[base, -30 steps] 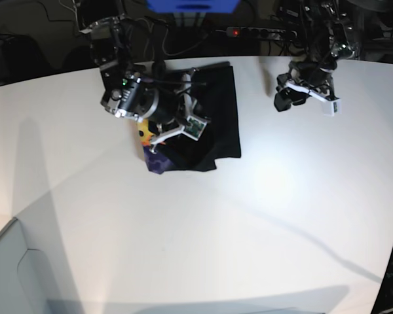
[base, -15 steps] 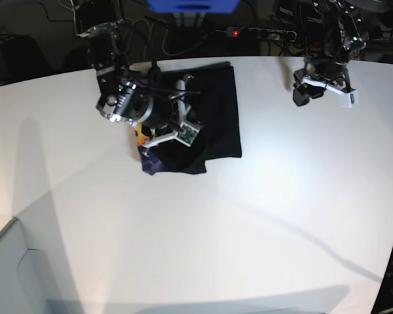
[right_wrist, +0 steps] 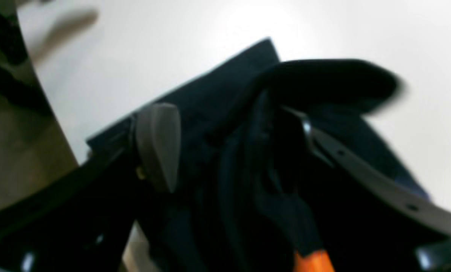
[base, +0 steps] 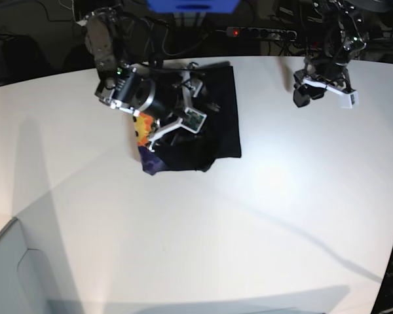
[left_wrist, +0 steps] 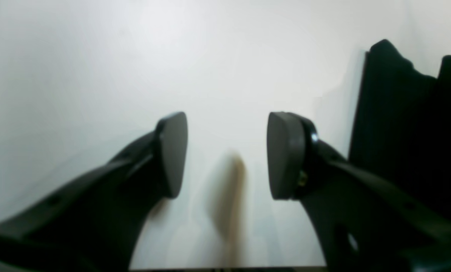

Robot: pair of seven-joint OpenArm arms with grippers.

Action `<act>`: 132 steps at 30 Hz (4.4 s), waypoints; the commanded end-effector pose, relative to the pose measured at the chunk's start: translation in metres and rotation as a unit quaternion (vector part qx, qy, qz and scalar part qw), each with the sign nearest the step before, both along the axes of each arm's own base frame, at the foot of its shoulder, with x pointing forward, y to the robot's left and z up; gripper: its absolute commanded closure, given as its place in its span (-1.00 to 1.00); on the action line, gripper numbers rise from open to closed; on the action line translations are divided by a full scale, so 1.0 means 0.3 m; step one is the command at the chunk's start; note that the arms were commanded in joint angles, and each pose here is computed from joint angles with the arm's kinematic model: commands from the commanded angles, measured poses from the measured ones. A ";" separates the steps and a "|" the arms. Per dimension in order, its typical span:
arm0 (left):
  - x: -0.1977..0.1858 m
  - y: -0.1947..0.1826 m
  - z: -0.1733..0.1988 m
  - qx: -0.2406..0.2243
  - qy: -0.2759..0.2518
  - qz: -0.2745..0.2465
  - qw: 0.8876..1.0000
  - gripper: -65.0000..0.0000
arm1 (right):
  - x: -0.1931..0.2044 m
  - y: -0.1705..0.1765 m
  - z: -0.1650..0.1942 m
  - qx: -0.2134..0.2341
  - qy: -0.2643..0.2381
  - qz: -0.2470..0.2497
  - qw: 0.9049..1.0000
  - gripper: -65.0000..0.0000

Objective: Fold the T-shirt properly
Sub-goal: 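Lift the edge with the right gripper and flip it over the shirt, then press and smooth the folded shirt with the right gripper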

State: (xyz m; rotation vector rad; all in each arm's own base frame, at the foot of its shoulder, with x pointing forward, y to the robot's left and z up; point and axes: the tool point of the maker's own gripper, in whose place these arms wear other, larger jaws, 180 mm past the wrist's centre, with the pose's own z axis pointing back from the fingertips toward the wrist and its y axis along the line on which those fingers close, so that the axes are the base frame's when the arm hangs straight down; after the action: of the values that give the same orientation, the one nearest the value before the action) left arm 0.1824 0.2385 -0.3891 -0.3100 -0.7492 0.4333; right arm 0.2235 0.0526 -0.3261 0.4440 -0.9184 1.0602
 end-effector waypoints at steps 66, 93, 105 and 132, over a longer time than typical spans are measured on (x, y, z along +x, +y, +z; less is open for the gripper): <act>-0.101 0.207 0.057 0.051 0.000 0.070 0.996 -0.01 | 0.196 0.223 -0.064 0.124 0.060 0.001 0.990 -0.29; -0.091 0.201 0.059 0.050 -0.003 0.068 0.996 -0.01 | 0.186 0.262 -0.119 0.162 0.084 -0.033 0.983 1.00; 0.014 0.110 0.164 0.054 -0.060 0.027 0.996 -0.01 | 0.095 0.291 -0.093 0.148 0.067 0.014 0.987 0.23; 0.234 -0.491 0.041 -0.180 -0.064 -0.129 0.973 -0.28 | 0.199 -0.521 -0.047 0.053 -0.032 -0.258 0.964 -0.47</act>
State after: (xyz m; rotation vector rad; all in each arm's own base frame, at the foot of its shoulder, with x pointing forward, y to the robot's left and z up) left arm 0.2456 0.0909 -0.3879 -0.7557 -0.7031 0.3092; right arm 0.2747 -0.1053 -0.3568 0.2298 -1.0124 0.5541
